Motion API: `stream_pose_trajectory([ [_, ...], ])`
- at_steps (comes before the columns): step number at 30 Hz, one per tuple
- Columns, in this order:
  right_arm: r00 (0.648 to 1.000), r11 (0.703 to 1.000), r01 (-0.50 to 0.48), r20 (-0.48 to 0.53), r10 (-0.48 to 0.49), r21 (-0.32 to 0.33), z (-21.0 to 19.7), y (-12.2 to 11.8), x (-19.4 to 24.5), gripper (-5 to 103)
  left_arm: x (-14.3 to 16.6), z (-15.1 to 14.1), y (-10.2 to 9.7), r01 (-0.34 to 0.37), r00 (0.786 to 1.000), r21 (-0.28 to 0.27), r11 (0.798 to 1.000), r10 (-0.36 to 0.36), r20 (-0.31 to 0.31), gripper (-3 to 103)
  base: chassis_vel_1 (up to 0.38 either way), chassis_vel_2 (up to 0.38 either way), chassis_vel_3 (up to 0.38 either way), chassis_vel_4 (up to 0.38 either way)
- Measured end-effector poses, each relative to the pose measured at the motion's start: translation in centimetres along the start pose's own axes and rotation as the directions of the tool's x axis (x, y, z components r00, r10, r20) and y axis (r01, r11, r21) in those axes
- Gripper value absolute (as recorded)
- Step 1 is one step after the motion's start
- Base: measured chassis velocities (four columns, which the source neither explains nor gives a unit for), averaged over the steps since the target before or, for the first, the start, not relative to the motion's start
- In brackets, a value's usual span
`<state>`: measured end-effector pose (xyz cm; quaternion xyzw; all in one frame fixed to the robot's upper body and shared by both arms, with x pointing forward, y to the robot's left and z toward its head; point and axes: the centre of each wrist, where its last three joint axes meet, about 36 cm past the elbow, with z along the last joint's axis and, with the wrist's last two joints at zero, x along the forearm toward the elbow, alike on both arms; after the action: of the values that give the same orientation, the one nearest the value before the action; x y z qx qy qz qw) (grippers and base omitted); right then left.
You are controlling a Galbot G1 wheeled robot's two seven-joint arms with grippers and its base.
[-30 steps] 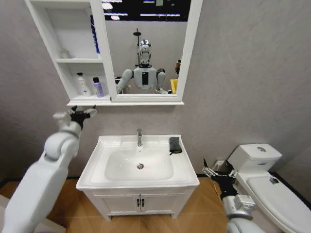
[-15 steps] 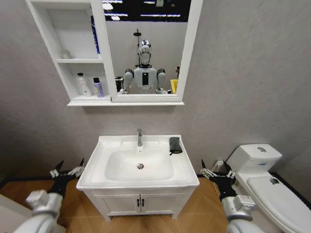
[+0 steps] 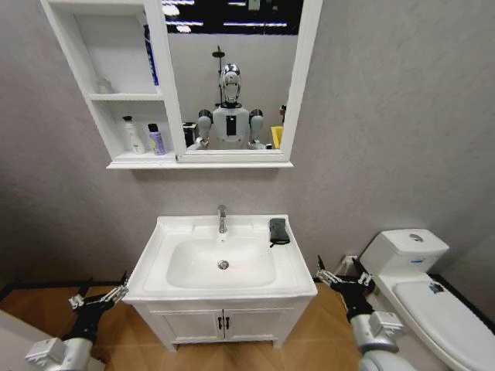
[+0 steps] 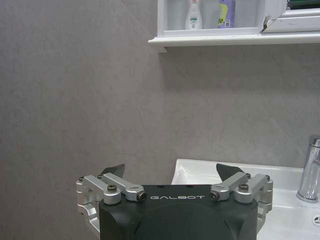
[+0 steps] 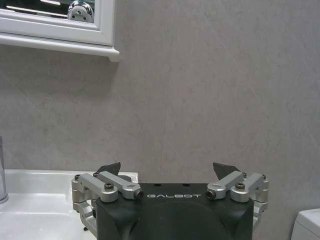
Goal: Move facial cleanser and shampoo from washbasin to cabinet, then wipe washbasin with towel.
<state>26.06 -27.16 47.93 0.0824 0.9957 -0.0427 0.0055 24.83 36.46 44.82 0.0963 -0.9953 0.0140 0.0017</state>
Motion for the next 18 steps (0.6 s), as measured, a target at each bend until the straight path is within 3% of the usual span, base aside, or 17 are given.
stream_pose_trajectory([
  [18, 1.0, 1.0, -0.001, -0.003, 0.001, 0.007, -0.21, -0.31, 0.1, 100, -0.23, 0.01, -0.06, -0.001, 1.0, 0.001, 1.0, 0.001, -0.002, 100, 0.0, 0.0, 0.0, 0.0],
])
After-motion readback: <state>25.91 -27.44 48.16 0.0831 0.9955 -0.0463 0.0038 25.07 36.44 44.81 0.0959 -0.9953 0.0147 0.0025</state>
